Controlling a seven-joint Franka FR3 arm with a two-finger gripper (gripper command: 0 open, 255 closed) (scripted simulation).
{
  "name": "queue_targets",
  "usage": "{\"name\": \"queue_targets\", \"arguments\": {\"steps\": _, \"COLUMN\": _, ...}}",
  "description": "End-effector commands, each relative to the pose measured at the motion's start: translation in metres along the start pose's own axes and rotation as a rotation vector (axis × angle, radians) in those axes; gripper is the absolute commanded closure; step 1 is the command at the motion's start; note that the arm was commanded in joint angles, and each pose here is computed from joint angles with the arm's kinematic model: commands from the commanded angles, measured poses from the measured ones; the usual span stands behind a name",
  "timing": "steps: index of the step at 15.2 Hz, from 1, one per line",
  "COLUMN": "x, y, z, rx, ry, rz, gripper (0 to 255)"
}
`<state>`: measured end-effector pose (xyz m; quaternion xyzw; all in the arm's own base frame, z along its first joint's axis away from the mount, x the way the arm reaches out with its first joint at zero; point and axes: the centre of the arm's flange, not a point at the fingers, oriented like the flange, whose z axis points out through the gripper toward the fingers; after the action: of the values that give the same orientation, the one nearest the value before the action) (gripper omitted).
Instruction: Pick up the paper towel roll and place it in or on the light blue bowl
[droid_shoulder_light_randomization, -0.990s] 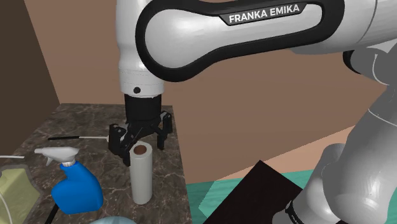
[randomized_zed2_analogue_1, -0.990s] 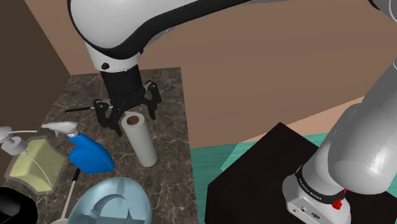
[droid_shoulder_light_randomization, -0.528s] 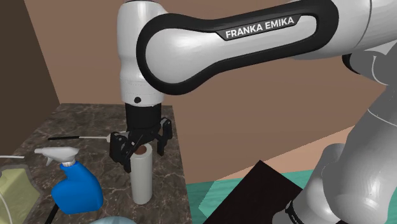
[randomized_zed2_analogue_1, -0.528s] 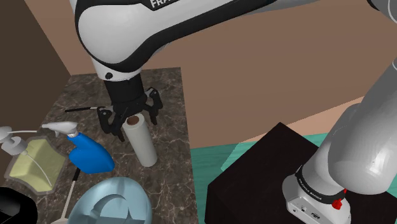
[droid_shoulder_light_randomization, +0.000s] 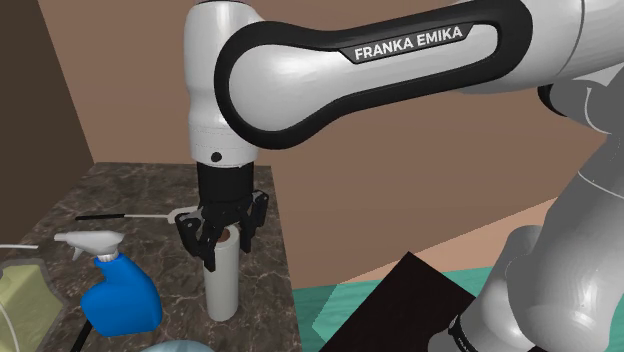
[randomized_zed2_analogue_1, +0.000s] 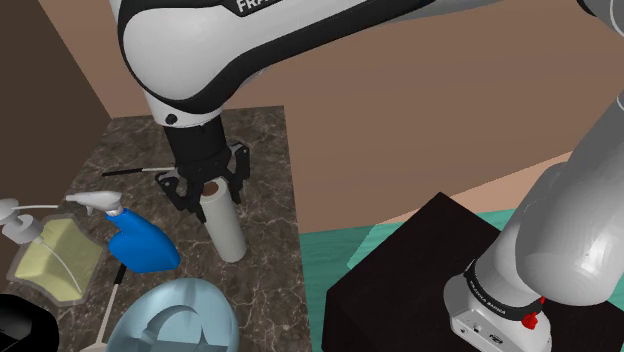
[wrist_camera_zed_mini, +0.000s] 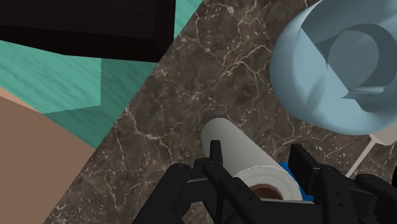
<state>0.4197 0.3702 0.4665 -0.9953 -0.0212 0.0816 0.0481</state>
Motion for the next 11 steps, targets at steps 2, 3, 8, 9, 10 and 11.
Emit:
{"name": "queue_targets", "arguments": {"steps": 2, "x": 0.0, "y": 0.0, "z": 0.0, "rx": 0.0, "ry": 0.0, "rz": 0.0, "gripper": 255}}
{"name": "queue_targets", "arguments": {"steps": 3, "x": 0.0, "y": 0.0, "z": 0.0, "rx": 0.0, "ry": 0.0, "rz": 0.0, "gripper": 255}}
{"name": "queue_targets", "arguments": {"steps": 8, "x": -0.002, "y": -0.002, "z": -0.015, "rx": 0.0, "ry": 0.0, "rz": 0.0, "gripper": 255}}
{"name": "queue_targets", "arguments": {"steps": 9, "x": -0.003, "y": -0.002, "z": -0.02, "rx": 0.0, "ry": 0.0, "rz": 0.0, "gripper": 255}}
{"name": "queue_targets", "arguments": {"steps": 10, "x": -0.004, "y": -0.003, "z": -0.026, "rx": 0.0, "ry": 0.0, "rz": 0.0, "gripper": 255}}
{"name": "queue_targets", "arguments": {"steps": 11, "x": -0.005, "y": -0.003, "z": -0.031, "rx": 0.0, "ry": 0.0, "rz": 0.0, "gripper": 255}}
